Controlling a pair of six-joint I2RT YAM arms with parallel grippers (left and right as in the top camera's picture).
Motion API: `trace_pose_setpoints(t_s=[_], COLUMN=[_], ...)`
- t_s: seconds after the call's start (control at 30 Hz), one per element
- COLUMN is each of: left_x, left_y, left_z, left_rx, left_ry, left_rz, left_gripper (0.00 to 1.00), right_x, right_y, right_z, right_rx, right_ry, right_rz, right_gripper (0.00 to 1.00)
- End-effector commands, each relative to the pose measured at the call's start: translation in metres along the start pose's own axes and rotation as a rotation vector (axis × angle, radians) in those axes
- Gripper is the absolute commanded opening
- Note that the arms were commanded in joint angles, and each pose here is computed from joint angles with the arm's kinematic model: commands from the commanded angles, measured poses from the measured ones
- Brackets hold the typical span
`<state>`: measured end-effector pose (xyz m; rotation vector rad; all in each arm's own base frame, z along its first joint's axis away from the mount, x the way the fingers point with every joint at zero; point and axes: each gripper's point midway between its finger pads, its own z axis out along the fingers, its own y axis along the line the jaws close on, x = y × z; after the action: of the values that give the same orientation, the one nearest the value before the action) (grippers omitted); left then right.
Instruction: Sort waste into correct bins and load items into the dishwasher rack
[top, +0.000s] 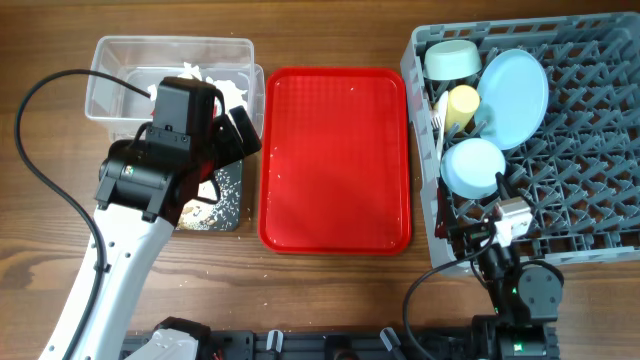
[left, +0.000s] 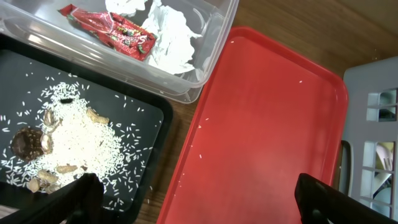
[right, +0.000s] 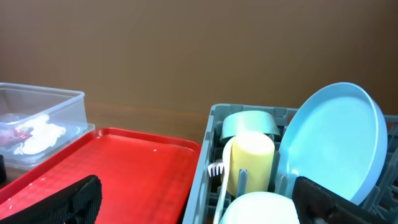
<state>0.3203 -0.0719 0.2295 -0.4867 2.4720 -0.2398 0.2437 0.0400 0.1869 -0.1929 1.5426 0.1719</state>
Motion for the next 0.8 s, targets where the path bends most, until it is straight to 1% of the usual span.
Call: trace_pose_setpoints(t_s=[0.0, 0.77], left_x=[-0.0024, -0.0025], left_y=[-0.0001, -0.0001], left_z=[-0.0013, -0.0013], left_rx=[0.005, 0.005], left_ry=[-0.005, -0.005], left_rz=[-0.001, -0.001], left_gripper=[1.00, 1.00], right_x=[0.0067, 0.0075], right_y=[0.0021, 0.0020], right_z=[-0.0017, -0.0015], right_rx=[-0.012, -0.011], right_ry=[-0.002, 0.002], right_rz=[0.013, 0.014], right_gripper=[1.00, 1.00])
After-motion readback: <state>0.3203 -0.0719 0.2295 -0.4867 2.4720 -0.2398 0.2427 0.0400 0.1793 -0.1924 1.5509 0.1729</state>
